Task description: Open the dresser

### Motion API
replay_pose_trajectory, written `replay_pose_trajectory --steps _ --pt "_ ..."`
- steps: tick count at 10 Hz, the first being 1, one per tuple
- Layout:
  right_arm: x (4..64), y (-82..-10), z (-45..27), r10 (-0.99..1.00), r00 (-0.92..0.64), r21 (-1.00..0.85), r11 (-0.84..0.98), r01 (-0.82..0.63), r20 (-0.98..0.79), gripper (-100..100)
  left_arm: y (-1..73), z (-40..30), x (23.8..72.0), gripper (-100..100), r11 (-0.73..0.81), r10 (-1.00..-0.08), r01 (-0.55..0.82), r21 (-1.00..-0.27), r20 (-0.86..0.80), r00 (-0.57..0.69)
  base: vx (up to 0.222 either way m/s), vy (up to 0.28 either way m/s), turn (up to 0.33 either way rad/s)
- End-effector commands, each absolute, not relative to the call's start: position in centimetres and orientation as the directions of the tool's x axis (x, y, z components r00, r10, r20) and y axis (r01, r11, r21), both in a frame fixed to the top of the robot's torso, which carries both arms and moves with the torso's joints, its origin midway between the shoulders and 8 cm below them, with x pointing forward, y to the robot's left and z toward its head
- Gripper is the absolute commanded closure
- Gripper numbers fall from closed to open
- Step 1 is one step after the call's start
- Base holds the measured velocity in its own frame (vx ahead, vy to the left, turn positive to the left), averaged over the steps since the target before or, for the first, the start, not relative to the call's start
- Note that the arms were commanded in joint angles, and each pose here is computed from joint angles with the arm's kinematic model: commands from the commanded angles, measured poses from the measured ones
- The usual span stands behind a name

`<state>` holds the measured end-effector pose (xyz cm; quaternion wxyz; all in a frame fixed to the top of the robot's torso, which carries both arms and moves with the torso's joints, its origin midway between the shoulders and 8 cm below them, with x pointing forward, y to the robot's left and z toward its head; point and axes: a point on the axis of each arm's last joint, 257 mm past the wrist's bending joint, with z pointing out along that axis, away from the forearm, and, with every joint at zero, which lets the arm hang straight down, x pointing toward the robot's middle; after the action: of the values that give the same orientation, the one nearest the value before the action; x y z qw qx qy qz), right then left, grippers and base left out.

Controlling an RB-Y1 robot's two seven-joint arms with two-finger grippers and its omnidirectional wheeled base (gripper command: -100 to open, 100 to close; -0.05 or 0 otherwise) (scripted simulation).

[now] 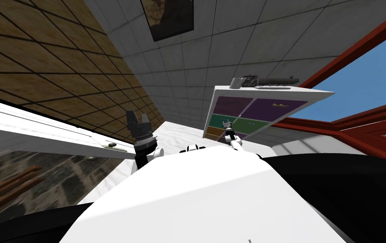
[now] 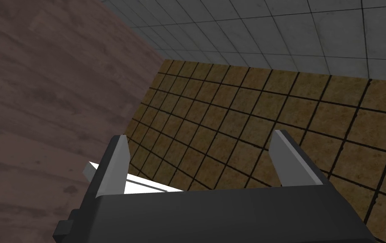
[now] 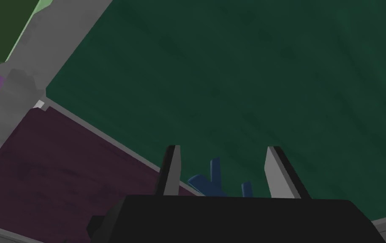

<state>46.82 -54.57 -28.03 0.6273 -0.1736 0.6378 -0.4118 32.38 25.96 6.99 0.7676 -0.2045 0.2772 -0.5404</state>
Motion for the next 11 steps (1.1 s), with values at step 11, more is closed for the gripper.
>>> replay_pose_trajectory --steps 11 --pt "50.0 -36.2 -29.6 -0.761 -0.020 -0.754 0.638 0.160 -0.648 100 26.0 7.0 32.4 0 0.332 -0.943 0.716 -0.614 -0.205 0.262 0.022 -0.074 -0.138"
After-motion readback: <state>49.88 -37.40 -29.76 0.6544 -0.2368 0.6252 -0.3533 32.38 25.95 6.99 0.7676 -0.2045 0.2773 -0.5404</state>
